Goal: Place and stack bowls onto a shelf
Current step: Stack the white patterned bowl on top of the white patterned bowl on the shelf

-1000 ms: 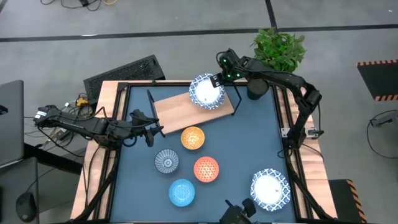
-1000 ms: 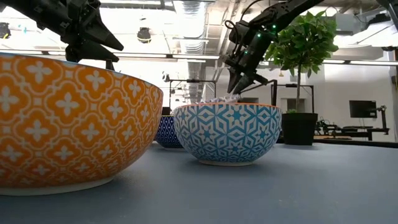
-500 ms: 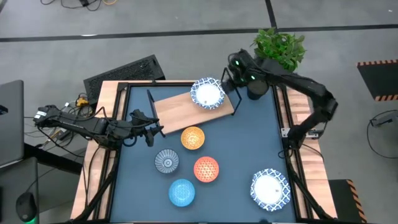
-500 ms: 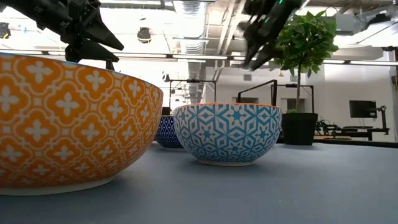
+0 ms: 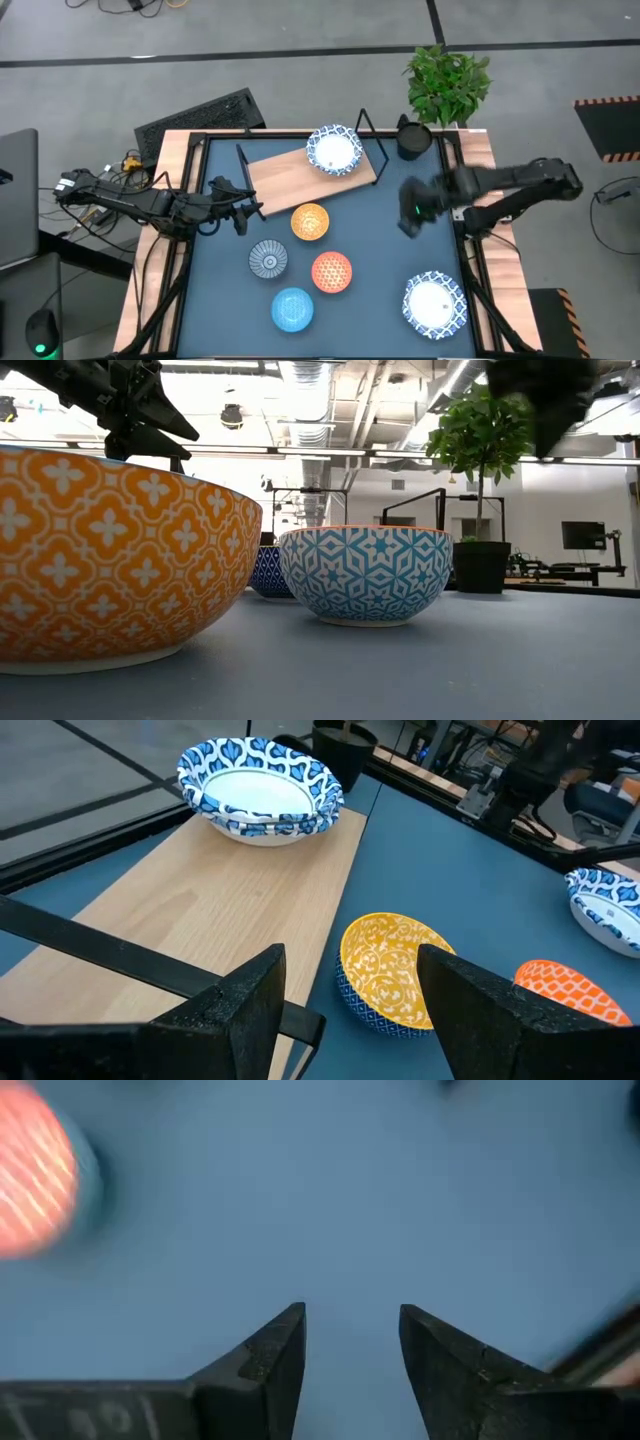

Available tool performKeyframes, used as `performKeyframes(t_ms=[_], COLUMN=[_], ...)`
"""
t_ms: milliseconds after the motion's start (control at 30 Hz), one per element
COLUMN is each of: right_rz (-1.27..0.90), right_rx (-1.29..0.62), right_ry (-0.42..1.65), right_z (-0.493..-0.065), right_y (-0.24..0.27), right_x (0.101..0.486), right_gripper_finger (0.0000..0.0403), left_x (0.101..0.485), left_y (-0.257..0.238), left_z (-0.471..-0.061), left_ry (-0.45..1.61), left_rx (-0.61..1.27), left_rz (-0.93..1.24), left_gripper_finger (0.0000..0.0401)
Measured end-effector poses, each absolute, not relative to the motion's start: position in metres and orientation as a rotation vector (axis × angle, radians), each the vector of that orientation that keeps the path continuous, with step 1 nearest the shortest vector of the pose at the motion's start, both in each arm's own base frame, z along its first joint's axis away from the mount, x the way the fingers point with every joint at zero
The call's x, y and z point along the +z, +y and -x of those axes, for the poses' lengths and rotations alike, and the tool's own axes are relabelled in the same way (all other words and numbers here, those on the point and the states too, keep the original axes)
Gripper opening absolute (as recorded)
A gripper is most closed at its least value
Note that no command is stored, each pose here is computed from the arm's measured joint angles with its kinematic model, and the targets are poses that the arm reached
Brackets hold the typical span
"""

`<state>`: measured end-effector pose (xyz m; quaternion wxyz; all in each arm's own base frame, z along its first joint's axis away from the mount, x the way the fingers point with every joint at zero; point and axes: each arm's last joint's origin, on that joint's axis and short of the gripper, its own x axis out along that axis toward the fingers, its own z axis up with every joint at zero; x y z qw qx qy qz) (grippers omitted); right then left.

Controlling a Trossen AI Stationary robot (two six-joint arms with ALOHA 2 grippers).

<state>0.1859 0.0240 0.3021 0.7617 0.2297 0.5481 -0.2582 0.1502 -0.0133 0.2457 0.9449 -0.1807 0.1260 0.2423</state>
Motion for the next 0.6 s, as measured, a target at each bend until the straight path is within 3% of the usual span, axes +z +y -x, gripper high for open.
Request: performKeyframes(t_ms=[333, 600], right_rz=[-0.529, -0.565], right_rx=[-0.457, -0.225], right_ry=[1.432, 1.348], right_z=[-0.141, -0.138], right_y=[0.081, 0.114], right_x=[0.219, 0.198], right_gripper_finger=[0.0187, 0.0187], left_x=[0.246, 0.246], left_y=[-0.013, -0.013], left_z=[-0.15, -0.15], left_ry=[0.256, 0.256], left_rx=[0.494, 0.494], left_rz=[0.368, 0.369], left_gripper_finger=[0.0213, 0.0213])
